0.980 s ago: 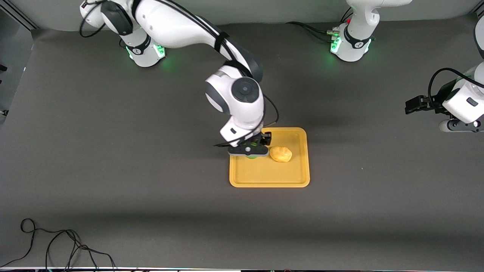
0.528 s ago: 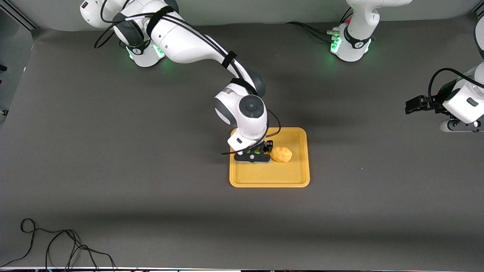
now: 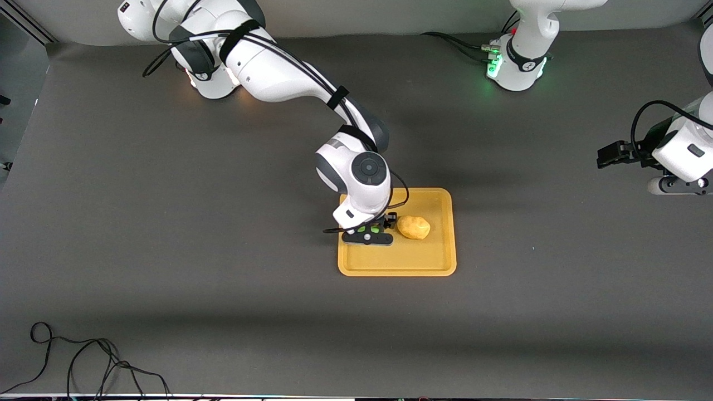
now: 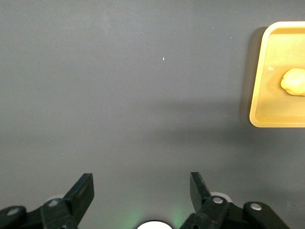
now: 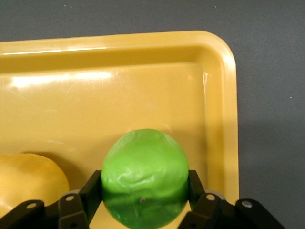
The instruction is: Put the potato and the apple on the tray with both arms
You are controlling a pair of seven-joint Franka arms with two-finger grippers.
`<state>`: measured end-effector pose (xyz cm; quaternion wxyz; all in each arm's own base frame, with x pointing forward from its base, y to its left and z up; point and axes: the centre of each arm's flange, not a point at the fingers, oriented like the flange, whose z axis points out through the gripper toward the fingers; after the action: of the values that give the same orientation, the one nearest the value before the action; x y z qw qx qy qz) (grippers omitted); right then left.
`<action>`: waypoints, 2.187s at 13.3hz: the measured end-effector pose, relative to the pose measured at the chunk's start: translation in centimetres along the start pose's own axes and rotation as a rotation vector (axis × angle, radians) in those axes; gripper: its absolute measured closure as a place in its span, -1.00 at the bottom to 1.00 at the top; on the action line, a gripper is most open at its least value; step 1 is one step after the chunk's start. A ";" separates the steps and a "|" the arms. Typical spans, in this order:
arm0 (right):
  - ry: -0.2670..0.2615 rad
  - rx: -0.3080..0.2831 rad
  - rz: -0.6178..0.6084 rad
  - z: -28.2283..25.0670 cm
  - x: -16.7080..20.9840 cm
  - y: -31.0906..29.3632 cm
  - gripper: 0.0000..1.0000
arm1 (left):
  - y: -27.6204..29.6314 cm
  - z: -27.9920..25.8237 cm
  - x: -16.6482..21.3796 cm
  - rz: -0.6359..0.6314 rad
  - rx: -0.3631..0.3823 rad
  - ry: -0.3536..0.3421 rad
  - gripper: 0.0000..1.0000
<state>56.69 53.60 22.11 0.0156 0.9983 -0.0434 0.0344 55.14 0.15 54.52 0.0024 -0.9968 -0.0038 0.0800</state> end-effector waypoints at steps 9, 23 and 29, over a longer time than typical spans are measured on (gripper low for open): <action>0.006 0.007 0.006 1.5 -0.1 0.1 -0.59 | 0.0 0.1 0.1 0.000 0.000 0.003 -0.99; -0.002 -0.013 0.032 -24.9 6.7 12.5 -1.00 | -0.1 0.1 0.1 -0.002 0.000 0.006 -0.98; -0.023 -0.001 -0.041 -34.5 7.3 29.5 -1.00 | 0.3 0.0 0.1 -0.005 -0.002 0.007 -0.97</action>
<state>59.02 24.76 57.89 0.0164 0.9993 -0.0233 0.0225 55.21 -0.10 54.48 0.0018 -0.9971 -0.0062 0.0765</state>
